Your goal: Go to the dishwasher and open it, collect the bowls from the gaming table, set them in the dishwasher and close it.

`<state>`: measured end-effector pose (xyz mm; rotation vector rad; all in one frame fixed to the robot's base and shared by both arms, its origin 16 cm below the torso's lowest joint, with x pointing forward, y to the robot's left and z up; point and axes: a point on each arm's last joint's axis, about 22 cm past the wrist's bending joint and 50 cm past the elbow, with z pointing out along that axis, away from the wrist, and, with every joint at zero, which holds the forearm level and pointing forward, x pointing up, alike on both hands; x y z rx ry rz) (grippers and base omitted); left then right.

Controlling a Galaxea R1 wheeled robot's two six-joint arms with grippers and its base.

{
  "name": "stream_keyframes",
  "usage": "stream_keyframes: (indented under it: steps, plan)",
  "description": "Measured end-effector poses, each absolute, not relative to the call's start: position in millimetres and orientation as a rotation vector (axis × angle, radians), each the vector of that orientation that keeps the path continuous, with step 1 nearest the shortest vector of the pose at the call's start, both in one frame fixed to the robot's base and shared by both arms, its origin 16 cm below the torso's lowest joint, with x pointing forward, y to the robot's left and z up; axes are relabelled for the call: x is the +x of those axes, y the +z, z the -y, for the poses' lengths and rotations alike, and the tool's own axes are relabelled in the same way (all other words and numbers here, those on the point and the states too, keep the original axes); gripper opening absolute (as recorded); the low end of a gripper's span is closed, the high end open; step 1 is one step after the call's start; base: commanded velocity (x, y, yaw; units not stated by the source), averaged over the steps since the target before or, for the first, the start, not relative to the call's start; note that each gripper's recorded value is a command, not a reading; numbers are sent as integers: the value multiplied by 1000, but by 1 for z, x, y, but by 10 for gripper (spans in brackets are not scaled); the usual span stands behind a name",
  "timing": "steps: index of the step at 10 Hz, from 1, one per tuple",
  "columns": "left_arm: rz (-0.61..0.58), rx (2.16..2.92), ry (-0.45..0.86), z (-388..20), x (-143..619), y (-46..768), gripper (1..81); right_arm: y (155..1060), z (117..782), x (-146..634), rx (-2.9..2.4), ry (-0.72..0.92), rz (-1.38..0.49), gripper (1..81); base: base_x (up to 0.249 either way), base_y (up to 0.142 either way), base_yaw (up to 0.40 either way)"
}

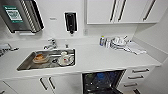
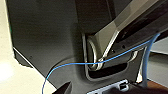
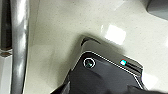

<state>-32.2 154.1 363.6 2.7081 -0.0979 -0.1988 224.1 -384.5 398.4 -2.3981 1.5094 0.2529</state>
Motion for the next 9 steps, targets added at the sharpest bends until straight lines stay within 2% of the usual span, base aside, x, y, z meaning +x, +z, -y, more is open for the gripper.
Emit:
stream_keyframes:
  steps: [3,7,9]
  plan:
    - [111,2712,-147,-154,-3,342,811,379,416,248,-2397,200,-1619,811,0,0,0]
    - [117,2721,-131,-162,13,324,811,386,382,324,-2204,204,-1661,811,0,0,0]
    - [119,2720,-140,-162,12,324,811,397,354,338,-2111,270,-1643,811,0,0,0]
